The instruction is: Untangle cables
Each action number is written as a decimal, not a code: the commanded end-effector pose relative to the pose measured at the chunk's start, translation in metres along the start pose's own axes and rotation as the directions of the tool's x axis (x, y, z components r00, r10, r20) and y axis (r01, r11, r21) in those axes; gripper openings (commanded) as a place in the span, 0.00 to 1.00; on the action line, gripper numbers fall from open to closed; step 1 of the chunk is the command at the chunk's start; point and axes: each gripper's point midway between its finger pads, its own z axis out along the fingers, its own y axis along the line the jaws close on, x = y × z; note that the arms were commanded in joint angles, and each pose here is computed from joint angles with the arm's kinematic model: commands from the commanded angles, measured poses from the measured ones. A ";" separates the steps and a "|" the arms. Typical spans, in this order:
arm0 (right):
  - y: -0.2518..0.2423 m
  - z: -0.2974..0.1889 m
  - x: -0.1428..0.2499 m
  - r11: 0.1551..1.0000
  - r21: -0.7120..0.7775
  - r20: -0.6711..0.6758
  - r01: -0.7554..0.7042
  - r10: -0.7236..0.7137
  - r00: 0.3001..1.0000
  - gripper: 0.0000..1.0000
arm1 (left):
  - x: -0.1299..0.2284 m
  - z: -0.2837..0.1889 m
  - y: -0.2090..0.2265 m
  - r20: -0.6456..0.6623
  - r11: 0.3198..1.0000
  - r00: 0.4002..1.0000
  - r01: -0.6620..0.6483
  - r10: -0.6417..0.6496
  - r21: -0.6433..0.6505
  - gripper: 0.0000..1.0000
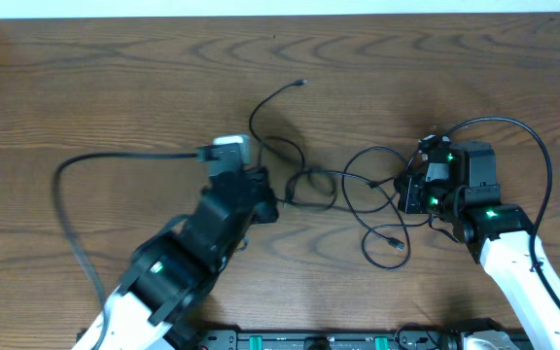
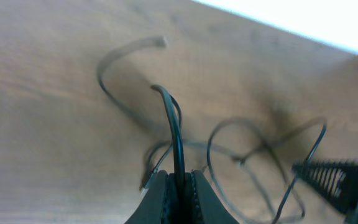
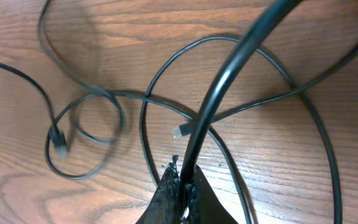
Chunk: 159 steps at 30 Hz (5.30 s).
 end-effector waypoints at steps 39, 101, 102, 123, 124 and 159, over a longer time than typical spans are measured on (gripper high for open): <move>0.046 -0.007 -0.038 0.789 -0.265 -0.034 -0.554 0.566 0.823 0.24 | 0.079 0.088 -0.137 -0.061 0.634 0.852 -0.337 0.520 0.696 0.07; 0.025 0.016 -0.035 0.682 -0.559 -0.248 -0.472 0.405 0.880 0.84 | 0.091 0.100 -0.118 -0.109 0.696 0.825 -0.388 0.554 0.604 0.08; 0.030 0.016 -0.037 0.675 -0.566 -0.252 -0.473 0.405 0.879 0.84 | 0.092 0.099 -0.119 -0.108 0.692 0.824 -0.389 0.557 0.608 0.08; 0.064 0.019 -0.050 0.651 -0.606 -0.248 -0.458 0.392 0.886 0.15 | 0.107 0.099 -0.128 -0.115 0.672 0.808 -0.391 0.578 0.629 0.08; 0.064 0.019 -0.050 0.651 -0.606 -0.248 -0.457 0.392 0.886 0.09 | 0.107 0.099 -0.128 -0.115 0.672 0.808 -0.391 0.578 0.629 0.08; 0.070 -0.037 -0.214 0.877 -0.450 0.476 0.170 0.075 0.876 0.01 | 0.107 0.100 -0.127 -0.116 0.672 0.808 -0.391 0.578 0.629 0.96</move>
